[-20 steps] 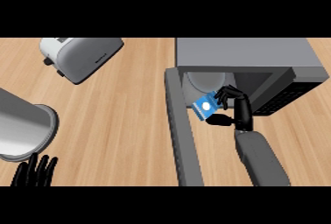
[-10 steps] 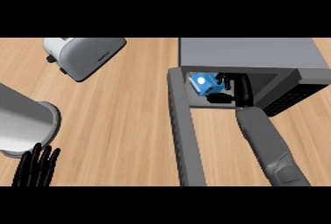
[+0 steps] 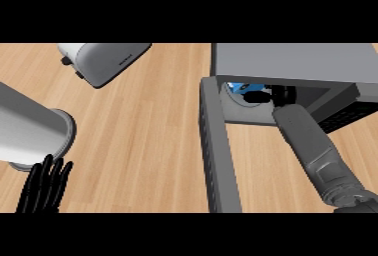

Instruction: Pick up the milk, place it into the microwave and close the microwave

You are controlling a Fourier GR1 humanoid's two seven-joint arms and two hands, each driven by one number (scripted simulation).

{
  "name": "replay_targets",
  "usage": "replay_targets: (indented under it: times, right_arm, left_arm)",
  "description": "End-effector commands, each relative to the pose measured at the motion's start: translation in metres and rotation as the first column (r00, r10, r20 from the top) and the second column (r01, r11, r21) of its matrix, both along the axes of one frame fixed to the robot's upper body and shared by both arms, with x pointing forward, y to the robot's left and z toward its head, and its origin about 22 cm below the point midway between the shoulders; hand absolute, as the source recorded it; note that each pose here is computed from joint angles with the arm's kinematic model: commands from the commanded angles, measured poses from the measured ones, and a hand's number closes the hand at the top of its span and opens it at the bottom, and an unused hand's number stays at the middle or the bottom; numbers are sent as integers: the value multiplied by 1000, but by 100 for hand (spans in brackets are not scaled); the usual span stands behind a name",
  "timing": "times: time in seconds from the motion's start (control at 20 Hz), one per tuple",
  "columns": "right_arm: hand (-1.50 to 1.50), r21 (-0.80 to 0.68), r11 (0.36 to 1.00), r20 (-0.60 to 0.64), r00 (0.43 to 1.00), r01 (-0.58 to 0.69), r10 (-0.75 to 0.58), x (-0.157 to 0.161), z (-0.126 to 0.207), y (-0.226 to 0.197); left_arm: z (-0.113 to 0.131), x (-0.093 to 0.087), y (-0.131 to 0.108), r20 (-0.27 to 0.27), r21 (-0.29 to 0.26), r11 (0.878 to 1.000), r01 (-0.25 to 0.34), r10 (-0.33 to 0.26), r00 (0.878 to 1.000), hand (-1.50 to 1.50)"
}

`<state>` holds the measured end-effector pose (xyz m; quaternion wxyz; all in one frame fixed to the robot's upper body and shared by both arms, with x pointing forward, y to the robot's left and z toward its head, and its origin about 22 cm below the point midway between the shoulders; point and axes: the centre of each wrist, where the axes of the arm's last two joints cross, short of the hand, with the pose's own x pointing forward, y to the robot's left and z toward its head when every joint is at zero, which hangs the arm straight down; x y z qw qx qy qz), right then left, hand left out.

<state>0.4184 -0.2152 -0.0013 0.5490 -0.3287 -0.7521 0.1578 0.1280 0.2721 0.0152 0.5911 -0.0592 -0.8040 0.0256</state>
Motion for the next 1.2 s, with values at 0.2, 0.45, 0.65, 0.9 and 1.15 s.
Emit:
replay_targets:
  times: [0.2, 0.45, 0.65, 0.9, 1.15]
  right_arm:
    - [150, -92, 971, 77, 974, 220, -213, 14, 24, -15]
    - [-150, -207, 957, 74, 979, 203, -191, 15, 28, -32]
    - [-150, -222, 959, 62, 984, 176, -166, 9, 12, -16]
    - [-150, -188, 978, 18, 996, 92, -90, 11, 17, -24]
    - [-150, -96, 995, -13, 1000, -13, 12, 8, 9, -4]
  left_arm:
    - [-1, 0, 3, -35, 114, 993, -7, 11, 999, -150]
    - [-3, 8, 0, -7, 134, 991, 20, -19, 1000, -150]
    - [4, 12, -8, -18, 128, 992, 22, -20, 1000, -150]
    - [-5, 12, -2, -16, 125, 992, 28, -26, 1000, -150]
    - [-12, 8, -16, -14, 101, 992, 75, -74, 997, -150]
